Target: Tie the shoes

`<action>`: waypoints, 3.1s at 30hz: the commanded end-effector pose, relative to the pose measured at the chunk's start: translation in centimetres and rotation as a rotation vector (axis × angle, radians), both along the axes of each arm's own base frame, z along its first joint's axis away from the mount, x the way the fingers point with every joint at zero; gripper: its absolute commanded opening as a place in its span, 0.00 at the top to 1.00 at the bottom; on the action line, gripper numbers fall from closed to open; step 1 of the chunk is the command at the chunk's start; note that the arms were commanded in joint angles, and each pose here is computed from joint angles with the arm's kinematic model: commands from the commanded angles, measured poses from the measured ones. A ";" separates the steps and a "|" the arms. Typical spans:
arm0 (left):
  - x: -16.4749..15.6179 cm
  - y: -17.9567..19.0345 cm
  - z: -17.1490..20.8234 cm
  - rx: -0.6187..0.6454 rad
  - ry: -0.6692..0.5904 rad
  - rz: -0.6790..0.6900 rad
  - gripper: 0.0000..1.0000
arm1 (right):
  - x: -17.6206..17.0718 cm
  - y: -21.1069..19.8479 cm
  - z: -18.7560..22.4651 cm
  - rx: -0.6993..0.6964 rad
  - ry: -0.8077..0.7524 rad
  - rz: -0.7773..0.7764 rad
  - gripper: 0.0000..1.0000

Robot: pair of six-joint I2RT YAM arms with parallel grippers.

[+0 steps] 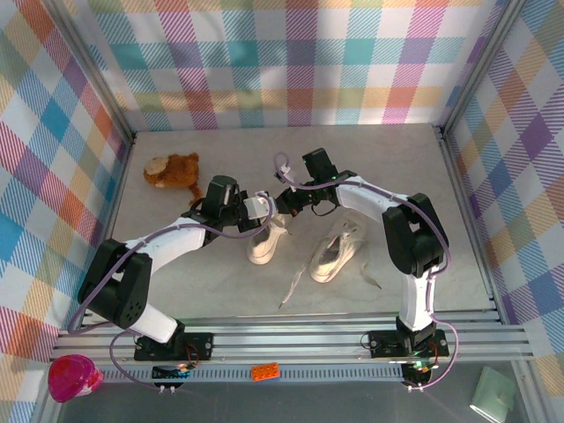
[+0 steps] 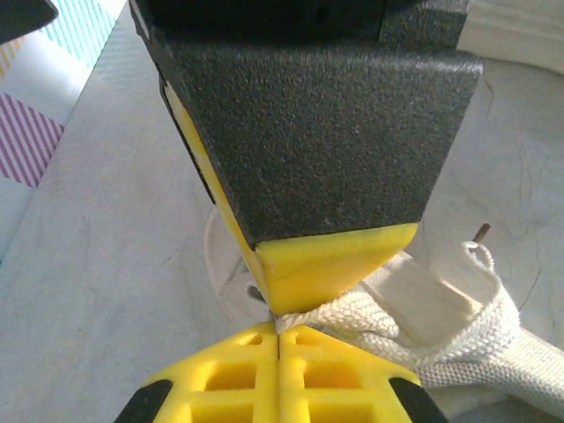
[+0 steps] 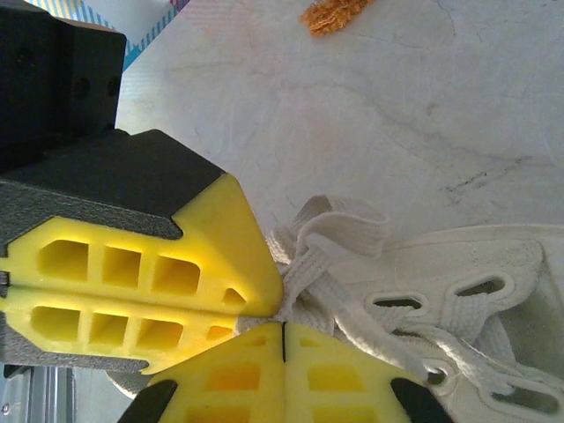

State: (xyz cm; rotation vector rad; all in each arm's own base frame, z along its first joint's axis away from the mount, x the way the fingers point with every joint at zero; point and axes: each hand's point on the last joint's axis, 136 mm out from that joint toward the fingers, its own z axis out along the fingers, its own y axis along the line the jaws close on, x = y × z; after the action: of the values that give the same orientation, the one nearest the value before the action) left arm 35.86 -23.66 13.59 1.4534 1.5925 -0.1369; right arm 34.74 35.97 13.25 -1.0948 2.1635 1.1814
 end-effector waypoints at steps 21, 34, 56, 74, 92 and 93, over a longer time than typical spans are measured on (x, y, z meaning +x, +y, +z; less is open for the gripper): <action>-3.4 0.8 -0.8 0.086 0.040 -0.028 0.98 | 1.0 -0.7 0.4 0.036 0.062 -0.029 1.00; -0.3 7.2 5.9 -0.400 0.264 0.571 0.48 | 0.9 -1.0 -0.2 -0.006 0.027 -0.001 1.00; -0.7 6.5 -5.5 -0.737 0.944 0.821 0.44 | 1.8 -0.4 -0.5 -0.049 0.005 -0.001 1.00; -1.3 4.6 -4.8 -0.906 1.078 0.748 0.86 | 2.1 -0.1 -0.8 -0.070 0.004 0.000 1.00; -6.4 3.6 0.8 -0.486 0.703 0.749 1.00 | 2.9 1.6 -0.3 -0.160 -0.061 0.071 1.00; -6.6 3.1 0.9 -0.466 0.692 0.739 1.00 | 3.0 1.7 -0.3 -0.163 -0.062 0.079 1.00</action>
State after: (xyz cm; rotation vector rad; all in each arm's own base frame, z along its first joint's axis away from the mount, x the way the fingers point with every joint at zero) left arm 29.45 -20.92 14.44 0.3348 2.3308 -0.7225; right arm 38.01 37.60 13.06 -1.2192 2.2182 1.0115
